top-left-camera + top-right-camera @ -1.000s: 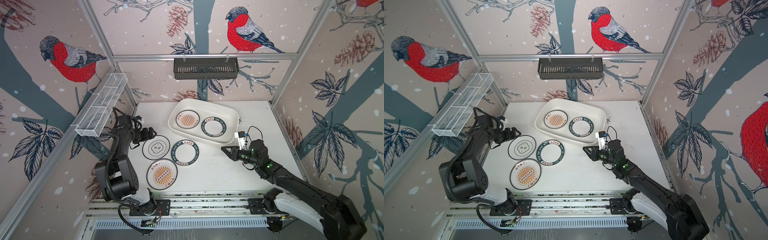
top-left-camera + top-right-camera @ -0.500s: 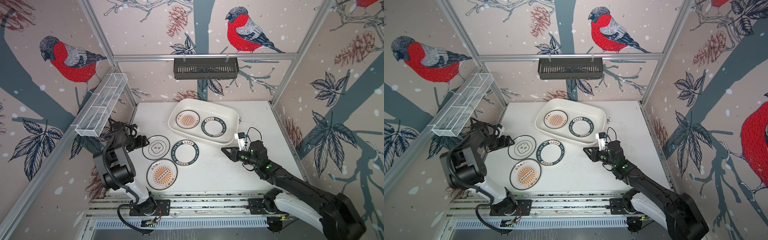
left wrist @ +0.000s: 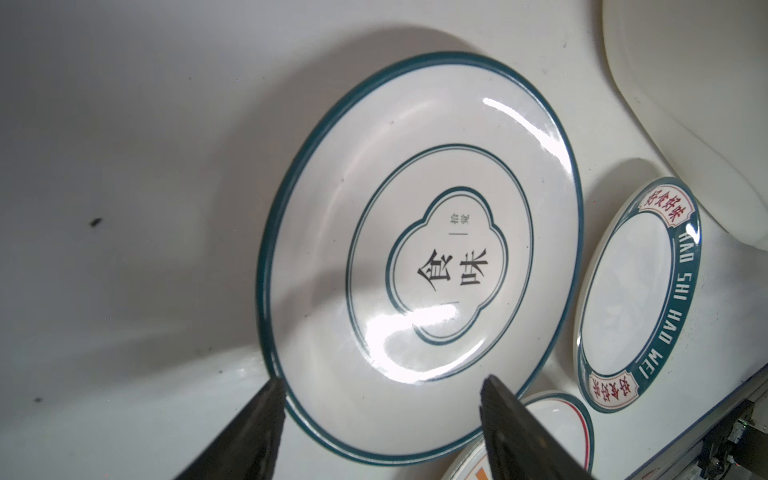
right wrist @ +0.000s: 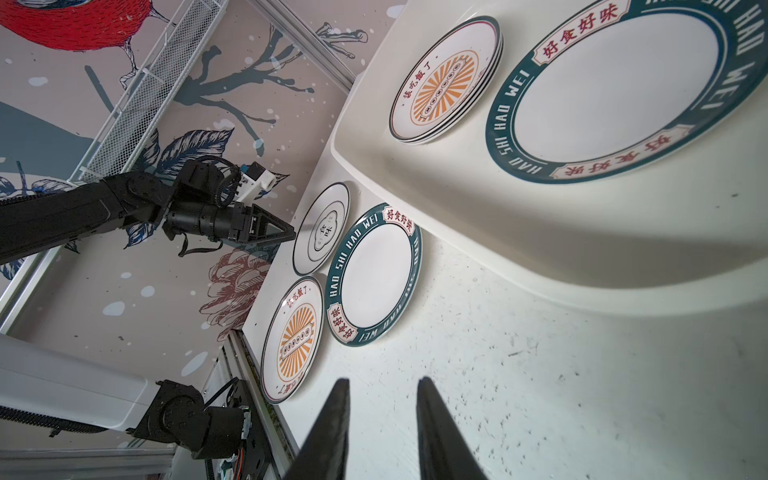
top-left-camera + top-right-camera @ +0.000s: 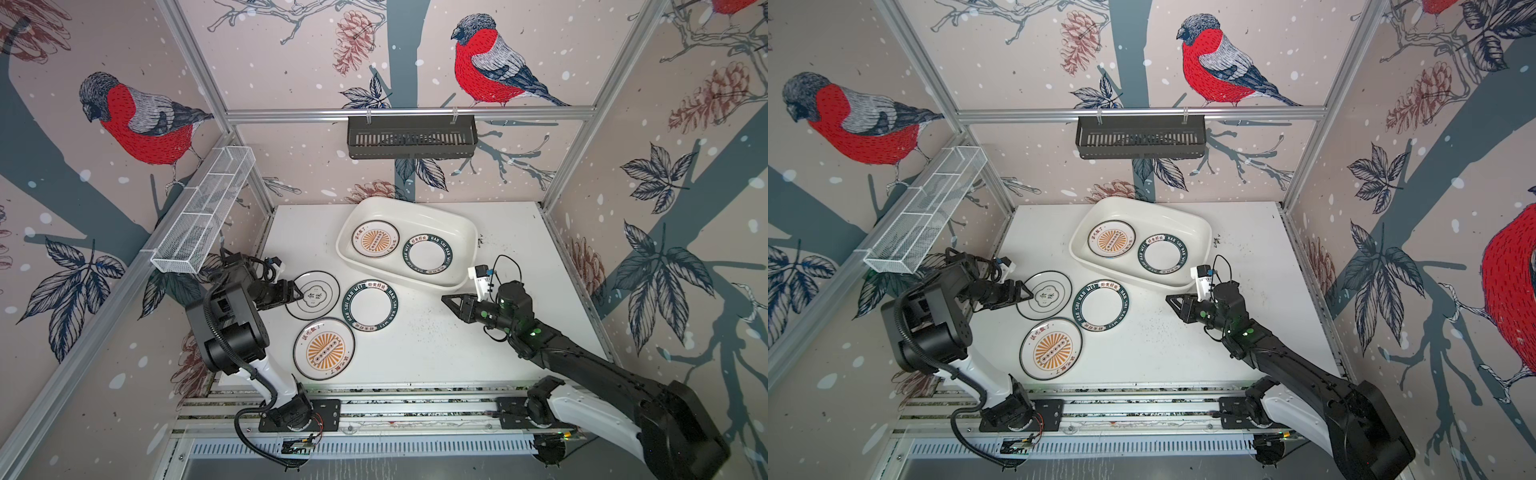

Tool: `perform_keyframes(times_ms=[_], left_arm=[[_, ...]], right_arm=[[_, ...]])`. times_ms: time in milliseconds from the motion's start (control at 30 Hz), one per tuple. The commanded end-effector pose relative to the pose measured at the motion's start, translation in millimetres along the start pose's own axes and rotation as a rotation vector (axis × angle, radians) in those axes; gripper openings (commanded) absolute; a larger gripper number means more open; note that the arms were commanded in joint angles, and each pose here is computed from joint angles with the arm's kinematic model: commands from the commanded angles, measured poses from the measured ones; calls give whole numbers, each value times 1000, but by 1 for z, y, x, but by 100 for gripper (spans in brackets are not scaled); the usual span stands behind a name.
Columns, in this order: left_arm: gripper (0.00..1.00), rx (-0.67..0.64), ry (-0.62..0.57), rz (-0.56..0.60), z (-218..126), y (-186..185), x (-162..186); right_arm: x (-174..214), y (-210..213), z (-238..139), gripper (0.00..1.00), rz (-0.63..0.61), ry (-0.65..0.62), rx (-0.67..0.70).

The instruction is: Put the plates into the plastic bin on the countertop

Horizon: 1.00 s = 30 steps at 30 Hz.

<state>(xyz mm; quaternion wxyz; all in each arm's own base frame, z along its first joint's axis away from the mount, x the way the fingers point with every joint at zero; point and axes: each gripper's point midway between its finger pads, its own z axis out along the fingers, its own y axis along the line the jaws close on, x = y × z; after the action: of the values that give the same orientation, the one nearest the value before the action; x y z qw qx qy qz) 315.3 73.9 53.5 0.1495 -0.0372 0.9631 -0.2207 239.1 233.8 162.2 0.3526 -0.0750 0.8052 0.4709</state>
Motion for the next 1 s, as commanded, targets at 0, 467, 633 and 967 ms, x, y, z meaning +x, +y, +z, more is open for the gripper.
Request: perform_keyframes(times_ms=[0, 467, 633, 967], left_arm=[[73, 47, 4, 18, 3, -7, 4], [65, 51, -35, 7, 0, -2, 3], [68, 48, -81, 37, -15, -8, -10], [71, -52, -117, 8, -25, 2, -1]], right_arm=[[-5, 5, 1, 30, -12, -18, -23], [-3, 3, 9, 29, -1, 4, -30], [-4, 4, 12, 29, -1, 10, -34], [-3, 4, 11, 29, -3, 7, -36]])
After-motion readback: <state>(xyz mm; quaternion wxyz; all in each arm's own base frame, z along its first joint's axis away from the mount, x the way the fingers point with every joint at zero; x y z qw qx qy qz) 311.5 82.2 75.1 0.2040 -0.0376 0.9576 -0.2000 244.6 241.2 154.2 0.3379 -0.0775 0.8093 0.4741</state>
